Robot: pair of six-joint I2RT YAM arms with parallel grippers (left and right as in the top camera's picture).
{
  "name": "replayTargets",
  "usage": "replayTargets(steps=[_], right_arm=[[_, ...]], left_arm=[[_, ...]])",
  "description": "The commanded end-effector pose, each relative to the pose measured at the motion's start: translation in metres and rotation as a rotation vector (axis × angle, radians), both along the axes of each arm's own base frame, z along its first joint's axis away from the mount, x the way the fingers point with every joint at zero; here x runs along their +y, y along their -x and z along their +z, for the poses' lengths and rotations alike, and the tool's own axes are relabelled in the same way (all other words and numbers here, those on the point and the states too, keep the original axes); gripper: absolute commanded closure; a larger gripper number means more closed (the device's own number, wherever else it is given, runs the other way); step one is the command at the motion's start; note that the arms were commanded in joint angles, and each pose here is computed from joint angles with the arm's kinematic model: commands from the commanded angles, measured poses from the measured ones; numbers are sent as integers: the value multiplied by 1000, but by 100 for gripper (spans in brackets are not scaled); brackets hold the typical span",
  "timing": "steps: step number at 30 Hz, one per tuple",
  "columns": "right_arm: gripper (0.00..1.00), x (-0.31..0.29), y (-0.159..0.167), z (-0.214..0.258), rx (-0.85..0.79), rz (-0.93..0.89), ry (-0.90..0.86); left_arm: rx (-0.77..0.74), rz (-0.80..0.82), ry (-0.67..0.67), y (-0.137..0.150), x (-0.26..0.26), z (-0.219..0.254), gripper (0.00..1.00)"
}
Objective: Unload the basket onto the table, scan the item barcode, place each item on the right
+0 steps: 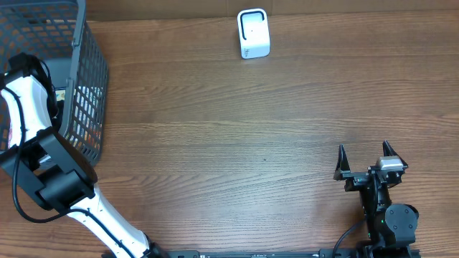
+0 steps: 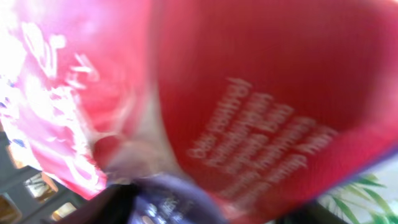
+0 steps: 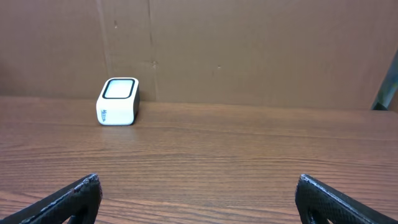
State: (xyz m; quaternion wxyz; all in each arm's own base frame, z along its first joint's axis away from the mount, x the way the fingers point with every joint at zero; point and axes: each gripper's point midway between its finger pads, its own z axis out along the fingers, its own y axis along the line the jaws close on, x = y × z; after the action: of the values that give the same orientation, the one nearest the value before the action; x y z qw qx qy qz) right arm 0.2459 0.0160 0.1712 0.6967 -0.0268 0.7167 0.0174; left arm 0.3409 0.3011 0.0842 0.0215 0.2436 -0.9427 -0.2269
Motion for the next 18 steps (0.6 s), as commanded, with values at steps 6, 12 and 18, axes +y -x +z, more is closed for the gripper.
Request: replayTargets(steps=[6, 12, 18], right_arm=[[0, 0, 0, -1, -5, 0, -4], [0, 0, 0, -1, -5, 0, -4], [0, 0, 0, -1, -5, 0, -4]], left_arm=[[25, 11, -28, 5, 6, -2, 96], [-99, 79, -81, -8, 12, 36, 96], [-414, 133, -114, -35, 9, 132, 96]])
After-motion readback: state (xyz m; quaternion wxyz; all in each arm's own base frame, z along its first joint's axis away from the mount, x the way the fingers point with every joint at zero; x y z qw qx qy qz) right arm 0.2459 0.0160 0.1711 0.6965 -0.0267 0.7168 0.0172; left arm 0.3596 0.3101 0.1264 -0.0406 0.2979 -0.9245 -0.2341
